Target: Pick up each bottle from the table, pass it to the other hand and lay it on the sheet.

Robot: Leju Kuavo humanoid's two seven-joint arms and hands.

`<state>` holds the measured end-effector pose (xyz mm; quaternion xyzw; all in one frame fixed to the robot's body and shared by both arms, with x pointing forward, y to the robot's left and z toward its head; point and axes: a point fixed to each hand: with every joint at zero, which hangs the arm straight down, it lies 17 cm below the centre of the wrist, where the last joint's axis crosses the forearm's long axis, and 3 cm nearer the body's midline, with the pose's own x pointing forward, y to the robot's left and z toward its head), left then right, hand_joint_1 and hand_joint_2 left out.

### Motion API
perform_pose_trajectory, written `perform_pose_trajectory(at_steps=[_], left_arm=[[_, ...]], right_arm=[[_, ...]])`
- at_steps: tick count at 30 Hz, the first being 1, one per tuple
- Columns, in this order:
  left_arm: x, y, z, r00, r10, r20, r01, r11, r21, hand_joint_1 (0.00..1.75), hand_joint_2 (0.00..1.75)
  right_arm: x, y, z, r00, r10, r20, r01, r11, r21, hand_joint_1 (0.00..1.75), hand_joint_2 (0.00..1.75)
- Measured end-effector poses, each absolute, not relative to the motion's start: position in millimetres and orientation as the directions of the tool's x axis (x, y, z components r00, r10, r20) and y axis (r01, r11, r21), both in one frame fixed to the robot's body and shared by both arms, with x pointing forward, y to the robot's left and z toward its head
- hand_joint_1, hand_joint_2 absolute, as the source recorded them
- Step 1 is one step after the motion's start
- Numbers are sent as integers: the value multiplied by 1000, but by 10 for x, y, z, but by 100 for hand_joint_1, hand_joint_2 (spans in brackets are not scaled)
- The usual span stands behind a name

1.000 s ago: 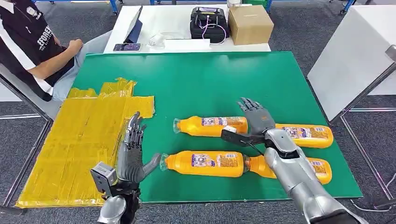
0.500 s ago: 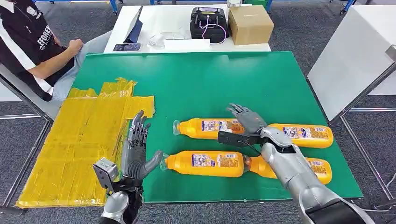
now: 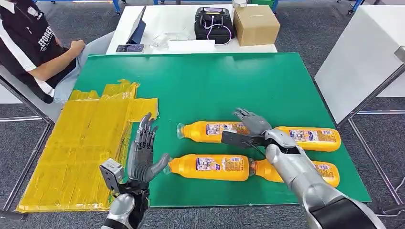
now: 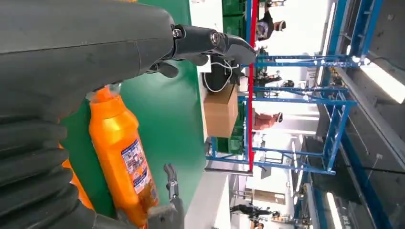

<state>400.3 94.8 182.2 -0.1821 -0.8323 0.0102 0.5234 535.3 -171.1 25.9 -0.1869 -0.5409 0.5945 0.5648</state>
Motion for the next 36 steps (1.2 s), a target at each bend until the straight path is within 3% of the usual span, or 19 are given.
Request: perform_pose_trajectory(at_steps=[12, 23, 36], left_arm=[[3995, 864, 1798, -365, 346, 864, 327, 917, -229, 0, 175], [4000, 871, 1779, -356, 358, 863, 329, 913, -243, 0, 175], [3994, 907, 1716, -334, 356, 873, 313, 915, -253, 0, 175]], right_arm=[[5189, -1914, -134, -220, 913, 344, -562, 170, -810, 0, 175], [5193, -1896, -179, -238, 935, 263, -550, 94, -830, 0, 175], [5350, -1831, -3, -279, 959, 43, -354, -61, -933, 0, 175]])
